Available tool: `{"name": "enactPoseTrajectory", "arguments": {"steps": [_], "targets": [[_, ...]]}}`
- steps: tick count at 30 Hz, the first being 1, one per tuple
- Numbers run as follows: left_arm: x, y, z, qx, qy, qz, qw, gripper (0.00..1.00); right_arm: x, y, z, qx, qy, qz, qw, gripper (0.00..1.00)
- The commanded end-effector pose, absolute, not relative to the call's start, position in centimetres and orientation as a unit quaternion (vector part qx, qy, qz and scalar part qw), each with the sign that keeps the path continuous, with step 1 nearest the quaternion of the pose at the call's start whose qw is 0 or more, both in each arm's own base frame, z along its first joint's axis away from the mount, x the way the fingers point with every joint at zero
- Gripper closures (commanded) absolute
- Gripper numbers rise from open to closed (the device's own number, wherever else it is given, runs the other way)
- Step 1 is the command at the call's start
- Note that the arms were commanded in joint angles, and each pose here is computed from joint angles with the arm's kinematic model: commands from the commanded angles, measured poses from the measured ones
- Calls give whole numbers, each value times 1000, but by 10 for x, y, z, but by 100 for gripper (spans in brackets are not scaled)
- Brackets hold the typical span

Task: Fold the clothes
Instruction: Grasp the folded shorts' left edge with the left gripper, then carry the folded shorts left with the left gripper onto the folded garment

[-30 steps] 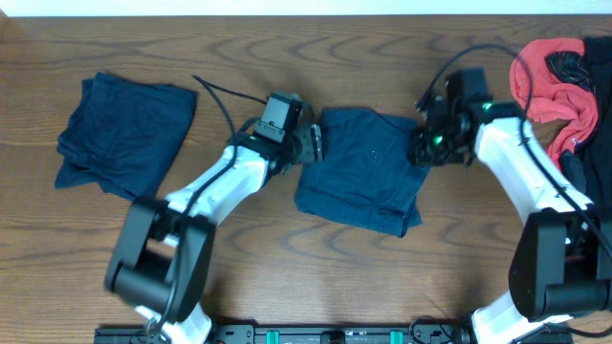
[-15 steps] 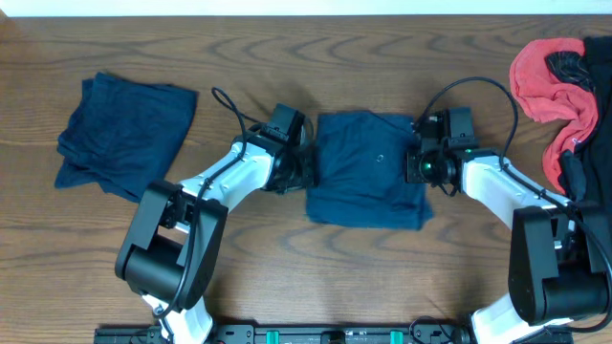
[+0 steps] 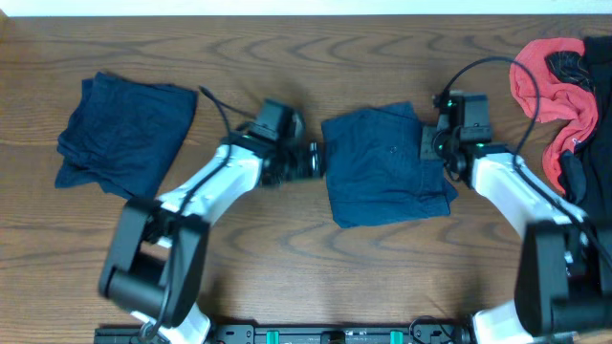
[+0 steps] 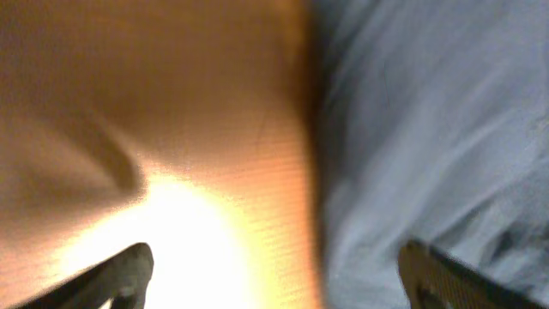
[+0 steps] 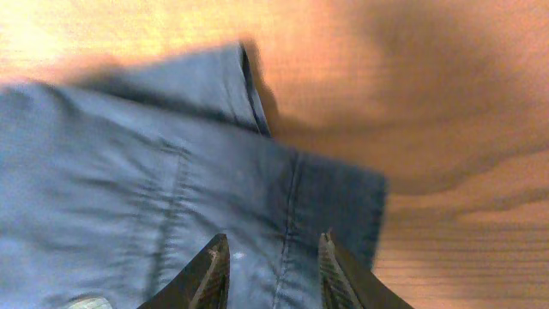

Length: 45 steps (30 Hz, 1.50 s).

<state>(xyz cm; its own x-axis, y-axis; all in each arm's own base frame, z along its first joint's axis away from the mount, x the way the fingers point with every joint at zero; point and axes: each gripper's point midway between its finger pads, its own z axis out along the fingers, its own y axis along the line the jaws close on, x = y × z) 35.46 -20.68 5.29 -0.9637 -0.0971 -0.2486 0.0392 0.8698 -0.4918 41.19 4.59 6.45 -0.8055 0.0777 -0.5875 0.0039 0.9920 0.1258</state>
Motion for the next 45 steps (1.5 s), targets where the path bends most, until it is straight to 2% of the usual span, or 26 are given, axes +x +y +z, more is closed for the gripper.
{"name": "enactPoseTrajectory", "arguments": {"steps": [1,6,11,18,25,27,30,32,34,35,40,45], "targets": [[390,-199,84,-19,937,-275,214,4,420,43,130,16,923,59,380,65],[418,-215,89,-5,912,-317,260,3,406,41,163,14,913,60,402,63],[429,-231,67,-18,900,-358,247,3,394,40,167,14,918,59,392,64],[424,-248,24,-51,898,-393,190,3,383,39,156,15,930,56,363,67],[402,-278,2,-21,902,-401,158,5,383,39,155,15,930,56,363,68],[394,-288,2,-9,903,-403,151,11,383,39,156,15,930,56,363,68],[387,-298,2,3,903,-405,146,30,383,39,156,15,930,56,363,68],[387,-299,2,3,903,-404,147,51,383,39,155,15,930,56,363,69],[392,-295,4,-1,901,-405,153,81,382,39,155,15,931,56,361,69],[394,-291,4,-4,901,-405,155,92,382,39,155,15,931,56,361,69],[414,-266,20,1,893,-409,186,94,382,39,154,15,931,55,360,69],[449,-207,63,-20,883,-393,256,94,381,39,154,16,932,55,358,69]]}}
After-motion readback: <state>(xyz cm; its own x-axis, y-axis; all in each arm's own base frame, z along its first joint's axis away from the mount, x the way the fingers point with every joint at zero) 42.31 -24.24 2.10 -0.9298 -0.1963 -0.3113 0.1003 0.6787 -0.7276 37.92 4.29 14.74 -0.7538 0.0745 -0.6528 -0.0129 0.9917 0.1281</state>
